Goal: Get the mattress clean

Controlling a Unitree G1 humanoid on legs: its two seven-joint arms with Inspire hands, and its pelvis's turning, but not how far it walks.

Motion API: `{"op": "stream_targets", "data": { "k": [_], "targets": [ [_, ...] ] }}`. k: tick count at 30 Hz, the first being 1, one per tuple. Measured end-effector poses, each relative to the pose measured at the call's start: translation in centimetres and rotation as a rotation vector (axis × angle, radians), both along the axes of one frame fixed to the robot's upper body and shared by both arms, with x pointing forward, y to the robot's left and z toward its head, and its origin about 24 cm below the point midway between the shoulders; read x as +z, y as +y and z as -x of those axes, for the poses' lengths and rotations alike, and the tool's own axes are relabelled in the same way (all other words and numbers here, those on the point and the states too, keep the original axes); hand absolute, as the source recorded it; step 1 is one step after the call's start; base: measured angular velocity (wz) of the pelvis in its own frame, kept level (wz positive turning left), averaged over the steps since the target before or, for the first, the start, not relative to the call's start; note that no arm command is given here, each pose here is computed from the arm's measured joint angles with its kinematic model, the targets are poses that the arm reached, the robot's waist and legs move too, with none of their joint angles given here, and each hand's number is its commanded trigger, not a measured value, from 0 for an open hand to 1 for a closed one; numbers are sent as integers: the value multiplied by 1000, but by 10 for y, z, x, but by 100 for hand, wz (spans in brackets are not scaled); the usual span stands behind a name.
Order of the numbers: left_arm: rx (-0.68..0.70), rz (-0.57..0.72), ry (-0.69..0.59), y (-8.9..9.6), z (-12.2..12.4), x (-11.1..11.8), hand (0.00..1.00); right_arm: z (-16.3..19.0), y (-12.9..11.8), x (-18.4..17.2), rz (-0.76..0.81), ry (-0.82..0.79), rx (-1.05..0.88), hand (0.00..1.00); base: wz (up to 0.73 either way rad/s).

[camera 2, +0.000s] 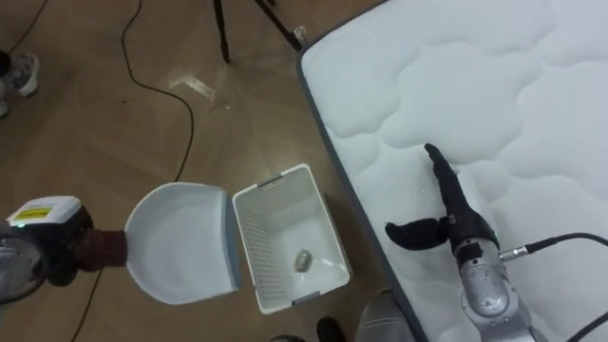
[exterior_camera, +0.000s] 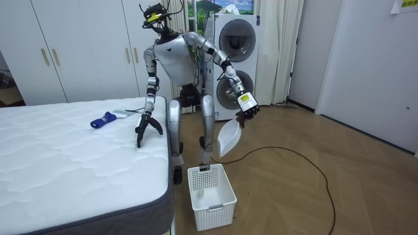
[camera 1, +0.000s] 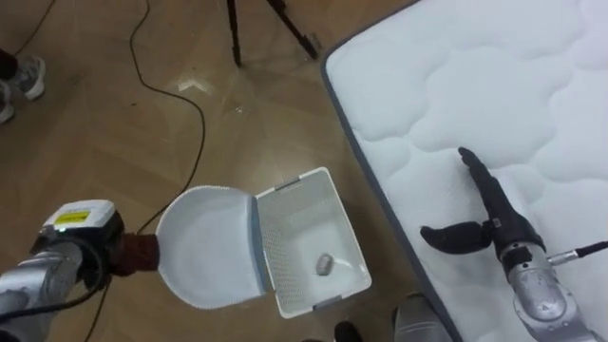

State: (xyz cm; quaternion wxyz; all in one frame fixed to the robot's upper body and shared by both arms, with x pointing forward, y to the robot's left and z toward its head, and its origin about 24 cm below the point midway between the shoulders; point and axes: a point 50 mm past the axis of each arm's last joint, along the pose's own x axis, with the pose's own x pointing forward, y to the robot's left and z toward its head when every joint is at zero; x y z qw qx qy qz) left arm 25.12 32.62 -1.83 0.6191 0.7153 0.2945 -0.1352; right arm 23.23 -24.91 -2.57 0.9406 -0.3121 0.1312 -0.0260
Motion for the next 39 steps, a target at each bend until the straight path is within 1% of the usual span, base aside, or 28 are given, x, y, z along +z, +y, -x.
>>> {"op": "stream_targets", "data": {
  "k": [1,4,10,17,23,26,28,31,33,35,37,39],
  "targets": [
    [5,-27,13,3,1,1,100,0,0,1,0,-4,2,0,-6],
    [34,-55,39,12,3,4,100,-2,3,2,1,-17,8,0,-8],
    [57,-70,79,19,7,4,100,-1,7,0,4,-20,7,0,-1],
    [18,-83,118,13,7,-1,100,1,12,-6,-12,9,10,0,2],
    [-11,-80,51,8,0,4,100,7,8,-11,-17,24,-12,0,10],
    [-57,-48,2,-3,-7,10,100,13,4,-15,-10,35,-35,0,0],
    [-120,-16,-67,-16,-13,16,100,20,1,-20,-15,54,-61,0,-14],
    [-159,49,-161,-28,-12,20,100,27,-1,-26,-42,82,-88,0,-24],
    [-165,101,-187,-31,-7,21,100,33,-3,-30,-45,104,-99,0,-30],
    [-140,168,-206,-32,1,18,100,39,-3,-32,-52,118,-106,0,-14],
    [-123,242,-236,-36,8,19,100,44,-7,-31,-69,110,-130,0,-6],
    [-98,316,-274,-41,10,21,100,47,-10,-29,-83,101,-155,0,-6]
  ]
}}
